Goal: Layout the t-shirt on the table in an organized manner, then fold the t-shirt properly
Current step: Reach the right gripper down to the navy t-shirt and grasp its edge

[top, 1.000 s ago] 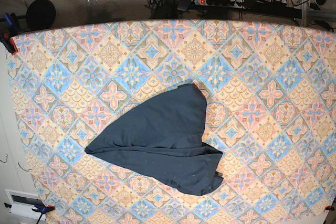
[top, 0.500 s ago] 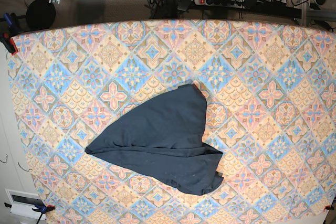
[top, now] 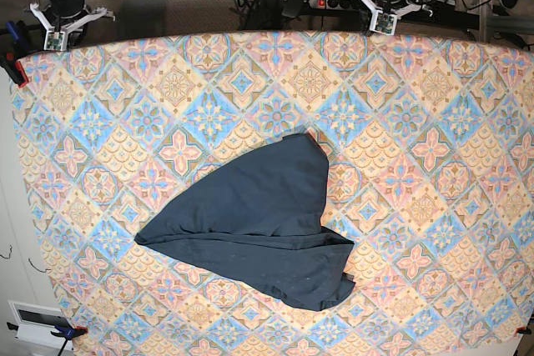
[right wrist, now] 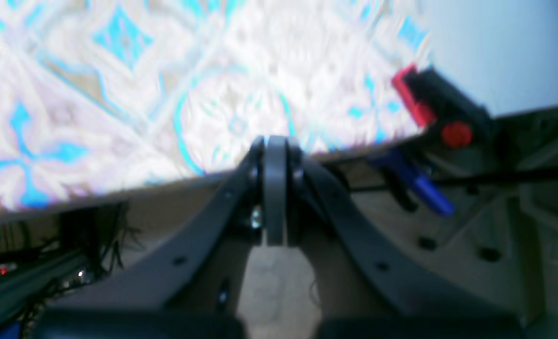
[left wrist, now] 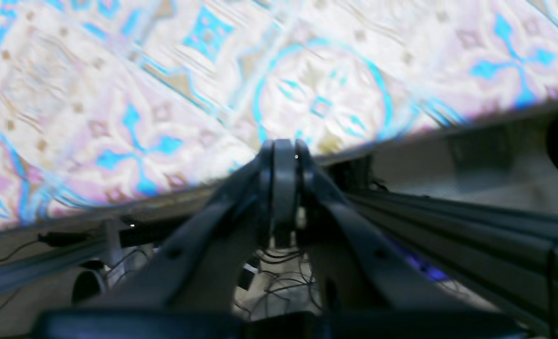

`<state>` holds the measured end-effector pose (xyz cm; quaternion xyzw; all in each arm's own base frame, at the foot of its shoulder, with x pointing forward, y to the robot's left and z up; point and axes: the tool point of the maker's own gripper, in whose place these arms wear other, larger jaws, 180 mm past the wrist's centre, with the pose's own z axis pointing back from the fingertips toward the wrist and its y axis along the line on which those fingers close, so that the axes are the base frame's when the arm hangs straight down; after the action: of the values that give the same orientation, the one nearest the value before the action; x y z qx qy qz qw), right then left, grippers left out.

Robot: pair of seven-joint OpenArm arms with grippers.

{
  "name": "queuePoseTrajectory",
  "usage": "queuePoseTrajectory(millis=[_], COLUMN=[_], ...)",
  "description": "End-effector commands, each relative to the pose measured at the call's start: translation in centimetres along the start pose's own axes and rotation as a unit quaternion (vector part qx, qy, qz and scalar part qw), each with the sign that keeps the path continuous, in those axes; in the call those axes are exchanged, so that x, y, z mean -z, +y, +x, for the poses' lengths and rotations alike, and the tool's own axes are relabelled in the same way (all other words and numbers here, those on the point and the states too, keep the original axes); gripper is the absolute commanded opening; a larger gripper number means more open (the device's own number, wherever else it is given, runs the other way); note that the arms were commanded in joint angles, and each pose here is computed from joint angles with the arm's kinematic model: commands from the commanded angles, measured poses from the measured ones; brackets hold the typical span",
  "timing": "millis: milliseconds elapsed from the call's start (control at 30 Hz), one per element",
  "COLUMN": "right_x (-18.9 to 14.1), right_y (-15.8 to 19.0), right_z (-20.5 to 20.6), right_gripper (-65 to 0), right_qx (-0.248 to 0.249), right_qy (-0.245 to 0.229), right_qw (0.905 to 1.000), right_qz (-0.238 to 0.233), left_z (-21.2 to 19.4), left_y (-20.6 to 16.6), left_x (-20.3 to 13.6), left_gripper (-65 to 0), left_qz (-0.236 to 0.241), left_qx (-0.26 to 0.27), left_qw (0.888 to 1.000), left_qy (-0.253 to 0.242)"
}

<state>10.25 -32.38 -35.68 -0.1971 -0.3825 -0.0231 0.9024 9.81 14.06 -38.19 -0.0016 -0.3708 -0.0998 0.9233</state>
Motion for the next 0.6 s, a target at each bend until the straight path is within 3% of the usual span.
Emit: queuePoseTrajectory(millis=[0, 100, 300, 500, 567], right_x=[0.1, 1.3, 3.3, 3.9, 4.2], right_y=[-0.5, 0.5, 6.2, 11.4, 13.3], right_z=[1.3, 3.6, 9.0, 14.6, 16.2], right_gripper=[-65.0, -65.0, -65.0, -64.9, -64.8], right_qx=[-0.017, -0.040, -0.048, -0.034, -0.036], right_qy=[-0.019, -0.047, -0.117, -0.186, -0.188], right_qw=[0.9997, 0.9978, 0.9873, 0.9703, 0.9665], right_qz=[0.000, 0.024, 0.097, 0.152, 0.171], left_z=[0.9, 2.6, 7.2, 11.1, 11.9], left_y=[0.0, 0.3, 1.2, 1.4, 1.5], left_x=[-0.2, 0.8, 2.6, 3.6, 3.9], left_gripper=[-65.0, -65.0, -65.0, -65.0, -65.0], left_qz=[0.001, 0.003, 0.013, -0.007, -0.014], left_qx=[0.000, 0.002, 0.000, -0.055, -0.070], left_qw=[1.000, 0.999, 0.995, 0.986, 0.984], left_qy=[-0.017, -0.040, -0.103, -0.155, -0.162])
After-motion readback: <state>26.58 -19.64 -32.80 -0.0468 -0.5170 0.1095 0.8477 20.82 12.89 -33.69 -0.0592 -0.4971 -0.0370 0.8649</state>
